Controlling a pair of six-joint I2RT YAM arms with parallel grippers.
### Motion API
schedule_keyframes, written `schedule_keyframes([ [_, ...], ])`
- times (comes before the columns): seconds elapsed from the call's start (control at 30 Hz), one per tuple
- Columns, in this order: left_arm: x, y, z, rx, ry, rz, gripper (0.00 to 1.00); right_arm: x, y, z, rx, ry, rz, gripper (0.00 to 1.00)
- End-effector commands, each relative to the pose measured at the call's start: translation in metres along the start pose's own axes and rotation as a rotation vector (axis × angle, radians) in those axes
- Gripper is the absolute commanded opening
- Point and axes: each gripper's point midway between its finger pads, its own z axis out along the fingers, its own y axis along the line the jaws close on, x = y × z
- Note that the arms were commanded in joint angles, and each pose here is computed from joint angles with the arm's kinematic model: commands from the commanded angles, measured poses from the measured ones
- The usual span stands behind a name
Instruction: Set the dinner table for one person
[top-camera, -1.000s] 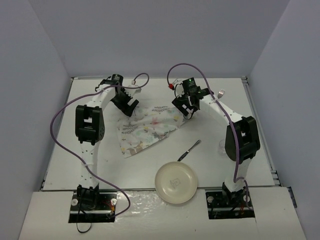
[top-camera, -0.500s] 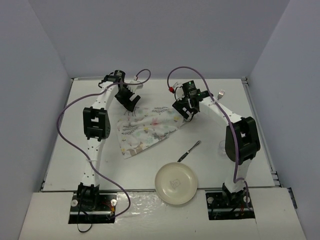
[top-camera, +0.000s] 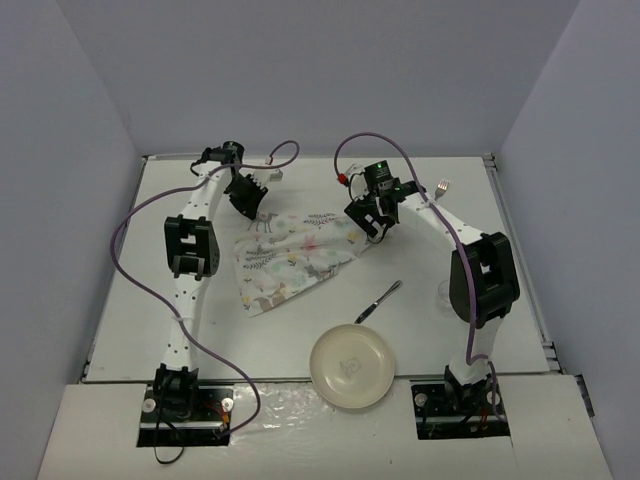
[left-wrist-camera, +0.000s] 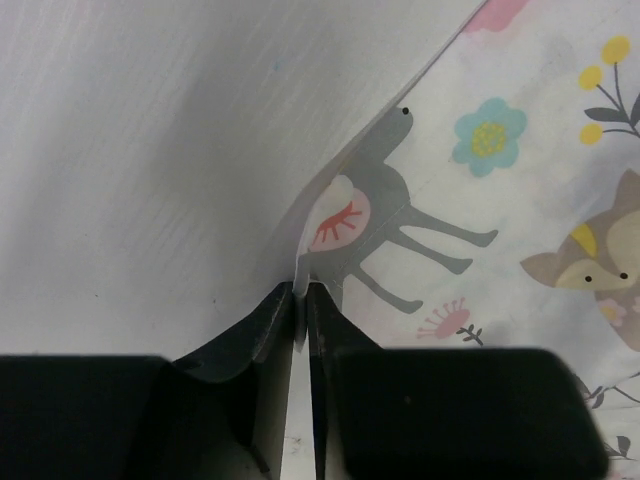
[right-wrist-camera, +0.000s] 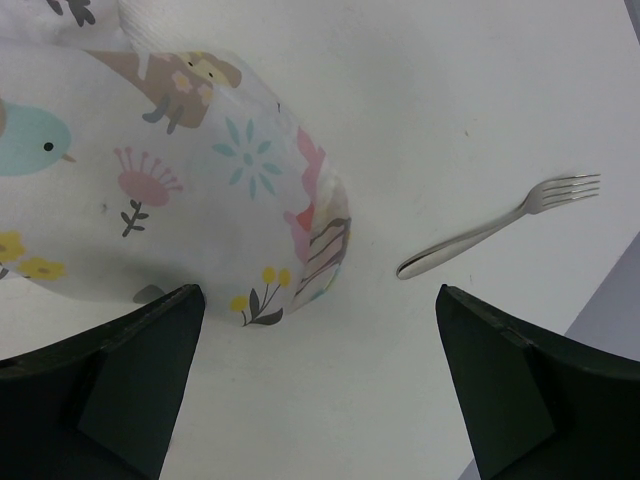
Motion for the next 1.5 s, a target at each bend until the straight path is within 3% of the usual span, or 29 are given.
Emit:
schedule_keyframes([
  [0.0,0.032,-0.017,0.003,0.093,0.068,-0.085,0.02,-0.021,-0.012,-0.004,0.044,-0.055,0.015,0.99],
  [0.23,0.002,0.018,-0.045,-0.100,-0.098,-0.130,0.00,-0.021,-0.018,-0.009,0.070,-0.056,0.024,0.99],
  [0.6,-0.036,0.016,-0.141,-0.357,-0.282,-0.117,0.00,-0.020,-0.050,-0.009,0.124,-0.066,0.158,1.00],
  [0.8,-0.084,-0.021,-0.227,-0.453,-0.407,-0.018,0.00,-0.028,-0.045,-0.013,0.084,-0.104,0.161,1.00],
  [0.97,-0.099,-0.079,-0.245,-0.348,-0.410,0.093,0.00,-0.053,-0.012,-0.015,-0.056,-0.170,0.133,0.99],
  [1.07,-0.092,-0.122,-0.252,-0.260,-0.409,0.156,0.00,-0.077,0.020,-0.030,-0.204,-0.241,0.072,0.99],
  [1.17,-0.067,-0.155,-0.234,-0.192,-0.361,0.188,0.00,-0.108,0.050,-0.048,-0.317,-0.323,-0.006,0.99],
  [1.23,-0.058,-0.171,-0.246,-0.224,-0.380,0.220,0.00,-0.113,0.059,-0.043,-0.341,-0.318,-0.028,0.99],
  [1.47,-0.022,-0.187,-0.244,-0.261,-0.362,0.212,0.00,-0.156,0.090,-0.035,-0.460,-0.404,-0.113,0.99],
])
